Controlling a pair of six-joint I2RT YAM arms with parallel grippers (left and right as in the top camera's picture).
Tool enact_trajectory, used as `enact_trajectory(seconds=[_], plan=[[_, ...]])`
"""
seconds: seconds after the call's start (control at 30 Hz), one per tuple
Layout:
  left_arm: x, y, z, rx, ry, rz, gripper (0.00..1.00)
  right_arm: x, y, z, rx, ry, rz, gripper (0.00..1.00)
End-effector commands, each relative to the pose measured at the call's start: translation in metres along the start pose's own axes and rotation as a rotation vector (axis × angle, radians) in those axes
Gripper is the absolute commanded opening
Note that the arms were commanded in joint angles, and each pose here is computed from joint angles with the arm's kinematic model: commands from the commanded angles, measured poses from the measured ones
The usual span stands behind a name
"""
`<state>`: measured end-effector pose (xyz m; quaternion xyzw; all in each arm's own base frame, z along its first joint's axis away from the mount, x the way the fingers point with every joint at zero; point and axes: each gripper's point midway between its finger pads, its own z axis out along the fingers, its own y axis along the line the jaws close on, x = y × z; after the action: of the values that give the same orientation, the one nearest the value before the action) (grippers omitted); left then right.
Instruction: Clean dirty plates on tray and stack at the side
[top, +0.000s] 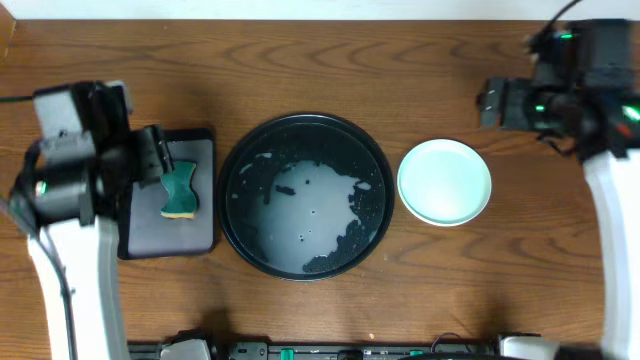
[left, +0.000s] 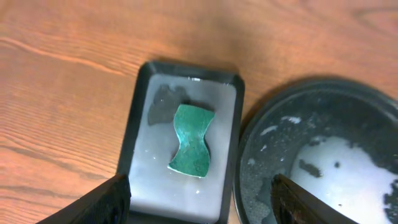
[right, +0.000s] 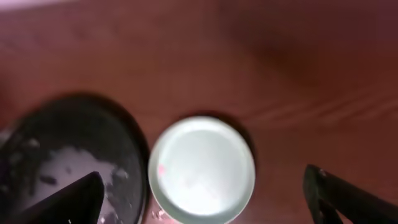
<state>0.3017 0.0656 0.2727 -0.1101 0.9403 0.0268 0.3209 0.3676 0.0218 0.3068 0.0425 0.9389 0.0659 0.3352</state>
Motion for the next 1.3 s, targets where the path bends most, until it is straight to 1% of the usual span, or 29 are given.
enact_trajectory(seconds=[0.0,0.1,0.3,0.57,0.63,0.73,0.87,0.93,1.03,1.17,1.27], plan=[[-0.004,-0.002,-0.019,0.011,-0.056,0.0,0.73,-0.013,0.004,-0.051,0.006,-0.136,-0.025,0.99],[-0.005,-0.002,-0.032,0.011,-0.096,0.001,0.73,-0.011,0.007,-0.086,-0.005,-0.214,-0.03,0.99],[-0.005,-0.002,-0.039,0.012,-0.117,0.002,0.73,-0.006,0.01,-0.133,-0.022,-0.331,-0.038,0.99],[-0.005,-0.002,-0.039,0.012,-0.116,0.001,0.73,0.004,0.011,-0.164,-0.031,-0.397,-0.042,0.99],[-0.005,-0.002,-0.039,0.012,-0.116,0.001,0.73,0.014,0.009,-0.164,-0.025,-0.367,-0.04,0.99],[-0.005,-0.002,-0.039,0.012,-0.116,0.001,0.73,0.016,0.005,-0.162,-0.006,-0.357,-0.04,0.99],[-0.005,-0.002,-0.039,0.012,-0.116,0.001,0.73,0.025,0.003,-0.148,0.009,-0.333,-0.122,0.99],[-0.005,-0.002,-0.039,0.012,-0.116,0.001,0.73,0.031,0.002,-0.139,0.011,-0.344,-0.148,0.99],[-0.005,-0.002,-0.039,0.012,-0.116,0.001,0.73,0.041,0.003,-0.124,-0.014,-0.404,-0.172,0.99],[-0.005,-0.002,-0.039,0.012,-0.116,0.001,0.73,0.06,0.018,-0.106,-0.108,-0.508,-0.284,0.99],[-0.005,-0.002,-0.039,0.012,-0.116,0.001,0.73,0.078,0.017,-0.09,-0.123,-0.569,-0.312,0.99]])
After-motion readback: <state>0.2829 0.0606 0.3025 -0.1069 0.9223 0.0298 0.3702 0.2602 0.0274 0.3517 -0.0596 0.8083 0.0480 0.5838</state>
